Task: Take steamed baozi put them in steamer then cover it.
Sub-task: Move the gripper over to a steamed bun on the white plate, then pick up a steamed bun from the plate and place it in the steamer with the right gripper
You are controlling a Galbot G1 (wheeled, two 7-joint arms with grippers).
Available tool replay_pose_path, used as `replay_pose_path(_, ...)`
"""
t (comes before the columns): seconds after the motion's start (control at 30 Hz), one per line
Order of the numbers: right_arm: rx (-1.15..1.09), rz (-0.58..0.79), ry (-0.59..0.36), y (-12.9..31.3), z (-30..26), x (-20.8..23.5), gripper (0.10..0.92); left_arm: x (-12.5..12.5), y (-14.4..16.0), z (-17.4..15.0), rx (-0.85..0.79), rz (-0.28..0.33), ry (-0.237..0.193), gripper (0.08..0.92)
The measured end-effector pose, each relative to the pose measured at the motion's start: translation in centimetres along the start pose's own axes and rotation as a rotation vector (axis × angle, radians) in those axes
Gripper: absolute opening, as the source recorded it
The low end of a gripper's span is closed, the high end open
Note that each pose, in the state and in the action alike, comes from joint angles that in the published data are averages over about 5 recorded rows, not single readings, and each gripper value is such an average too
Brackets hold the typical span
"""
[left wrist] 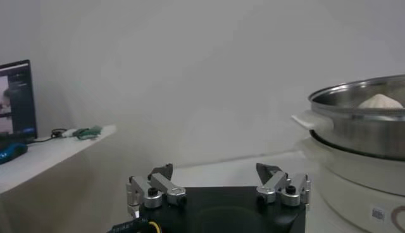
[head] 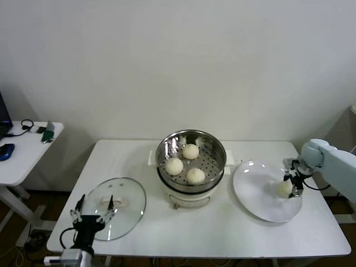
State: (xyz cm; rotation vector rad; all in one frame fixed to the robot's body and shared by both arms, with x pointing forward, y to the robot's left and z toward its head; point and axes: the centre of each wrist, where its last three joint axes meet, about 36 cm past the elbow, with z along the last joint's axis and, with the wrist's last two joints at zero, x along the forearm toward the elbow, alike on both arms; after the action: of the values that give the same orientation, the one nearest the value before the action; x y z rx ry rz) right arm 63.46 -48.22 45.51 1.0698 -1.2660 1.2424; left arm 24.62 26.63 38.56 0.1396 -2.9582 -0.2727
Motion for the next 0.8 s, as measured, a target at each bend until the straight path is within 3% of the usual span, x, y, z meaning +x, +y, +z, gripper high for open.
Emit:
replay_pose_path(0.43, -0.050, 0.022, -0.053, -0.8, 0.0, 1.7, 0.688, 0.1, 0.0, -0.1, 0.007, -0.007, -0.001, 0.823)
replay_pose_path(0.8, -0.067, 0.098, -0.188, -4.5, -4.1, 10.6, 0.696, 0.0, -0.6, -0.6, 0.026, 0.005, -0.016, 0.823)
